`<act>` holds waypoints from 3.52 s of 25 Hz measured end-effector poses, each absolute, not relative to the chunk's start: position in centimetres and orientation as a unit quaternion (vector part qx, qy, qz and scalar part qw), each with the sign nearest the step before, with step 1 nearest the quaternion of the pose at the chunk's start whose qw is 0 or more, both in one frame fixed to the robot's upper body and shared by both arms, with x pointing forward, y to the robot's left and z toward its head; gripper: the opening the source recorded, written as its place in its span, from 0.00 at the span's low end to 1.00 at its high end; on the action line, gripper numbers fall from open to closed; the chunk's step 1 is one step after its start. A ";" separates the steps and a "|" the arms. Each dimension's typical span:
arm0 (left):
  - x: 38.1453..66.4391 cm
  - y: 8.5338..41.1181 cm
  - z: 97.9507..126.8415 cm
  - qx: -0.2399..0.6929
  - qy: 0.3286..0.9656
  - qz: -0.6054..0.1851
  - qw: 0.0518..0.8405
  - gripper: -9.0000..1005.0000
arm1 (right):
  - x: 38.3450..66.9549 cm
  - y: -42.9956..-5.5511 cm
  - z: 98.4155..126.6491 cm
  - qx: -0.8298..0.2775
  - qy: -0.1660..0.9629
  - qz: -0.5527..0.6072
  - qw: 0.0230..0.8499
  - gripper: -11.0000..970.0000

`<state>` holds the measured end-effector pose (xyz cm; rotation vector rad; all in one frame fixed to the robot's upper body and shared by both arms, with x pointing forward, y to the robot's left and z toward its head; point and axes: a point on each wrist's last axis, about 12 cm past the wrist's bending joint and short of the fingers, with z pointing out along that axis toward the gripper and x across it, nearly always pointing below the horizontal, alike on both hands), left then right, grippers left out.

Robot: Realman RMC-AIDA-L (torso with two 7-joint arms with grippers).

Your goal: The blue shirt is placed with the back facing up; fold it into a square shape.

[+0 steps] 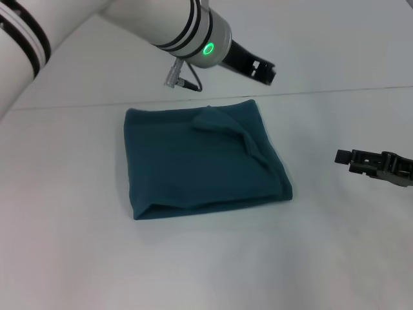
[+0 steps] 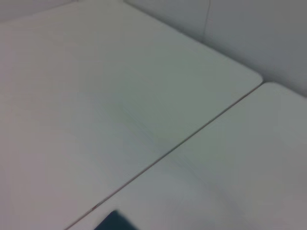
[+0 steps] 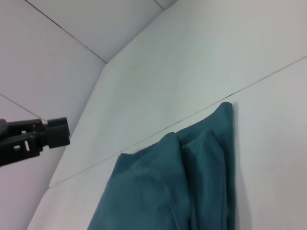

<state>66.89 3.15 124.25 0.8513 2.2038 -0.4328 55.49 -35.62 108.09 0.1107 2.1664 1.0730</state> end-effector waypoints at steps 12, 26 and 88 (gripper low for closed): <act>67.6 11.7 125.0 0.145 0.846 -0.340 0.383 0.55 | 55.7 -35.7 108.3 0.040 0.838 0.413 0.354 0.73; 62.2 26.1 117.2 -0.007 0.851 -0.449 0.273 0.55 | 60.8 -33.7 112.3 -0.039 0.882 0.363 0.299 0.73; 58.7 29.4 111.7 -0.006 0.879 -0.395 0.266 0.58 | 55.7 -36.2 112.6 -0.030 0.822 0.455 0.341 0.76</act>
